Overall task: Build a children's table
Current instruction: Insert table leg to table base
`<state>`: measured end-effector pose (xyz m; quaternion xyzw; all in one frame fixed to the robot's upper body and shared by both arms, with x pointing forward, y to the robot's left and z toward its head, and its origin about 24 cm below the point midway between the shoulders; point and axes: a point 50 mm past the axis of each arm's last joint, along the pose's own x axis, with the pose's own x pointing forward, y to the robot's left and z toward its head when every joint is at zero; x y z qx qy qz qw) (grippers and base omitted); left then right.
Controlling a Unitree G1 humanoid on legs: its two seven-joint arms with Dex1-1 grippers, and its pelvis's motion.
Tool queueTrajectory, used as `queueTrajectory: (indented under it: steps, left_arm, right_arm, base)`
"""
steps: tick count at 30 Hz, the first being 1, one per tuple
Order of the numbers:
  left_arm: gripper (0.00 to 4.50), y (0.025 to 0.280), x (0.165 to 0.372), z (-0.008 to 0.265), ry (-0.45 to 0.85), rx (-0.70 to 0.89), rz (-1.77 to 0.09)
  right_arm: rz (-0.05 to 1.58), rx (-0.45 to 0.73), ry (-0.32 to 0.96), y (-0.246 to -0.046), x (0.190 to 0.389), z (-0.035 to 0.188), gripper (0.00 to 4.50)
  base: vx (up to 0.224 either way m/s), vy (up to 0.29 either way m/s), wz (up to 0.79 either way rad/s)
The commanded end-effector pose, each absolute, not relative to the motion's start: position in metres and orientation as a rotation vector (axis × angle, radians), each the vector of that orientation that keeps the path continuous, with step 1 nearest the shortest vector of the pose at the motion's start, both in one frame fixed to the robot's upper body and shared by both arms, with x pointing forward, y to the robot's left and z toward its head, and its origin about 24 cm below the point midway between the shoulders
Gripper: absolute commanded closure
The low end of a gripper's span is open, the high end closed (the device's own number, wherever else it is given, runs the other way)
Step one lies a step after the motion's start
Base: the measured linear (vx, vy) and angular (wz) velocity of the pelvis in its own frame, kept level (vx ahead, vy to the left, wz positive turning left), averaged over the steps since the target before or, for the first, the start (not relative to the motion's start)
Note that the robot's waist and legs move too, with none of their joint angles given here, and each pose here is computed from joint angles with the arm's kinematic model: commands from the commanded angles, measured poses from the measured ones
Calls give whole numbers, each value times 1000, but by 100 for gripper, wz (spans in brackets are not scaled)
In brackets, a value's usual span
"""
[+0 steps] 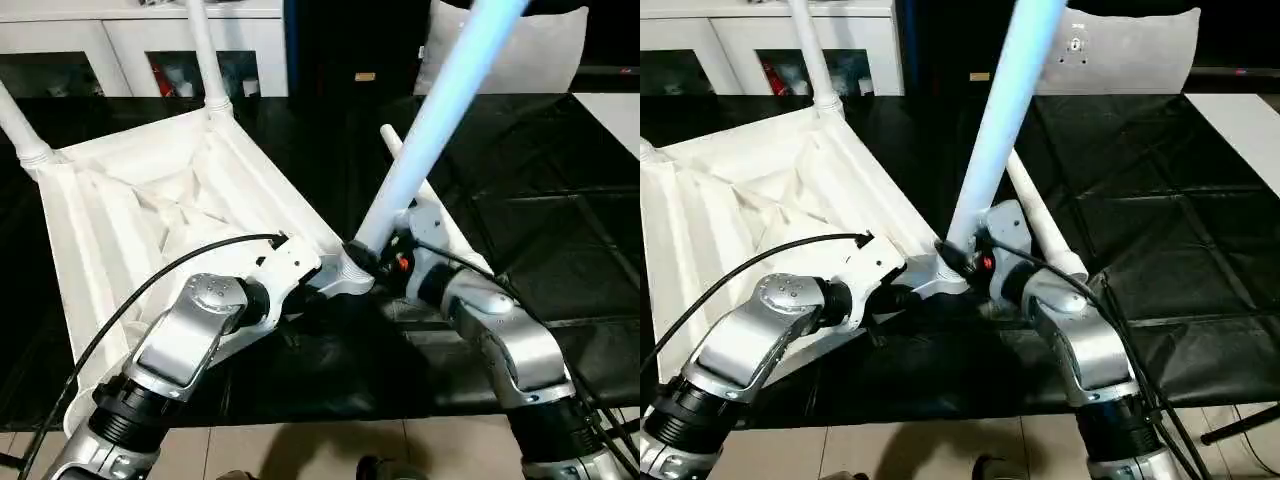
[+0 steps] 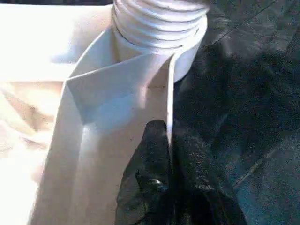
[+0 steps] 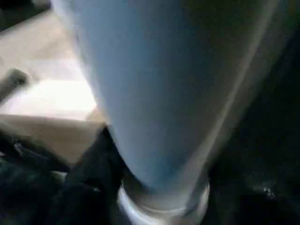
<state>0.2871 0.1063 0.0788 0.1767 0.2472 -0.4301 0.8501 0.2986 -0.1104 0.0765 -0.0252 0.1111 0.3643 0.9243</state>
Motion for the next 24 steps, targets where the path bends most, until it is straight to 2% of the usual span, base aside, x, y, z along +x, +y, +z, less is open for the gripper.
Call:
queueTrajectory:
  steps: [1,4,9,13,17,24]
  left_arm:
    - [450,106,298,113,345,415,-882]
    - [450,106,298,113,342,420,-887]
    - [450,107,297,113,341,426,-894]
    - [450,107,296,112,344,431,-902]
    - [450,106,294,111,348,433,-909]
    - [450,104,288,109,362,436,-938]
  right_arm:
    - [742,-49,423,-115,290,41,145]
    - [750,-56,407,-115,293,47,137]
    - [752,-55,383,-117,297,55,72]
    - [747,-48,359,-117,301,62,49]
    - [734,-36,341,-117,303,67,4]
    - [717,-2,313,-115,303,73,1]
  base:
    - [0,0,0]
    - [0,0,0]
    - [0,0,0]
    - [0,0,0]
    - [0,0,0]
    - [0,0,0]
